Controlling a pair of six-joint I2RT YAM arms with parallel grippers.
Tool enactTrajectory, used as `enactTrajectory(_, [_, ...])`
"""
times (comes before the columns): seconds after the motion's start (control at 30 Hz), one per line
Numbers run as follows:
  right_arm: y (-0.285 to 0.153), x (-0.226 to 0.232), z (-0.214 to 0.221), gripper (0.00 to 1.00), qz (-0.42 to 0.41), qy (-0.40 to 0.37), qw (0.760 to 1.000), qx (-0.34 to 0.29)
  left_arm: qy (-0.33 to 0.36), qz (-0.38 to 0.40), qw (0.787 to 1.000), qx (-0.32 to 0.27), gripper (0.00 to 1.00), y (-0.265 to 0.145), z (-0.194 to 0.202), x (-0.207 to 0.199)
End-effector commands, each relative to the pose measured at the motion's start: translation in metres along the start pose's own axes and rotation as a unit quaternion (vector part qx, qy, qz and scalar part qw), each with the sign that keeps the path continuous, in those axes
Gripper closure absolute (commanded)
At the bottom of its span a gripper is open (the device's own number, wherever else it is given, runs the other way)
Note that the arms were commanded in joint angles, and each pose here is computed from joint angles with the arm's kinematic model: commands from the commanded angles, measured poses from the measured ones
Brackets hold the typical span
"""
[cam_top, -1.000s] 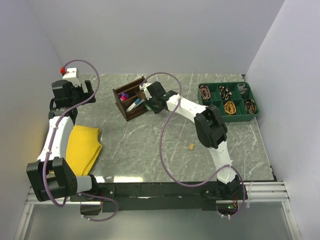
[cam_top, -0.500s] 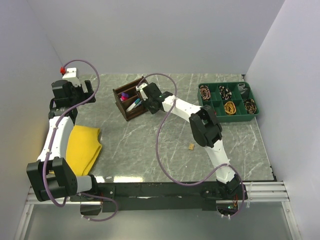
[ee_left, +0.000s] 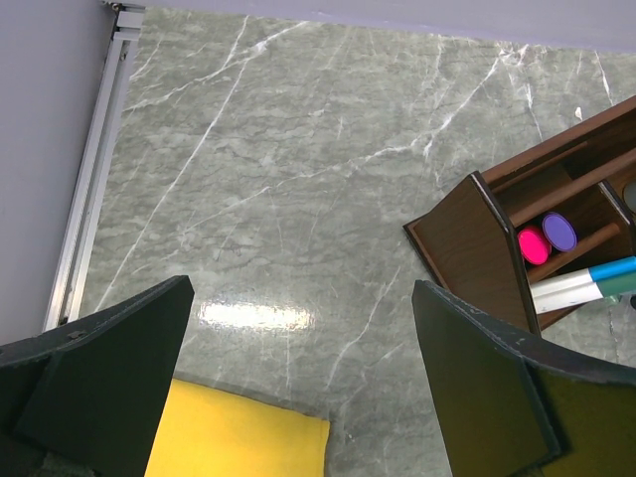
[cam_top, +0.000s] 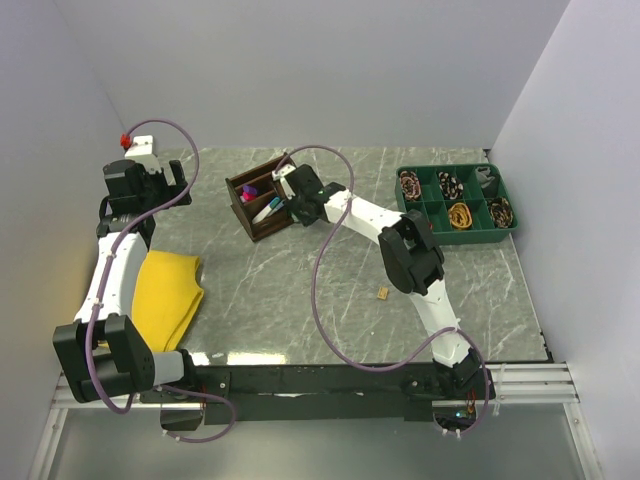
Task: Sort the stationery into containers
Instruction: Place the stationery in the storage box.
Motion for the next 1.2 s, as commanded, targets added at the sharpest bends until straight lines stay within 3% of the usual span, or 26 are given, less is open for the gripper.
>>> enactTrajectory(0.0, [-0.002, -0.008, -0.031, 0.95, 0.022, 0.006, 0.999, -0.042, -0.005, 0.007, 1.0, -0.019, 0.01, 0.001, -0.01, -0.002])
enactTrajectory(0.47, [0.003, 0.0, -0.033, 0.9, 0.023, 0.006, 0.999, -0.044, -0.008, 0.013, 1.0, -0.014, 0.01, 0.001, -0.007, -0.004])
enactTrajectory(0.8, [0.001, 0.001, -0.037, 0.66, 0.031, 0.004, 0.998, -0.049, -0.009, 0.014, 1.0, -0.012, 0.01, 0.001, -0.004, -0.003])
enactTrajectory(1.17, [-0.01, -0.002, -0.035, 0.64, 0.039, 0.007, 0.998, -0.047, -0.014, 0.021, 1.0, -0.012, 0.0, 0.001, -0.001, -0.006])
Point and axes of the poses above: each gripper's point midway between its finger pads, its own y axis out along the fingers, its own x axis along the line the jaws close on, z = x × y, the point moved 1 cm from there along -y, back along the fingers, and after that the axes turned 10 degrees about -y, right-handed, at the moved point
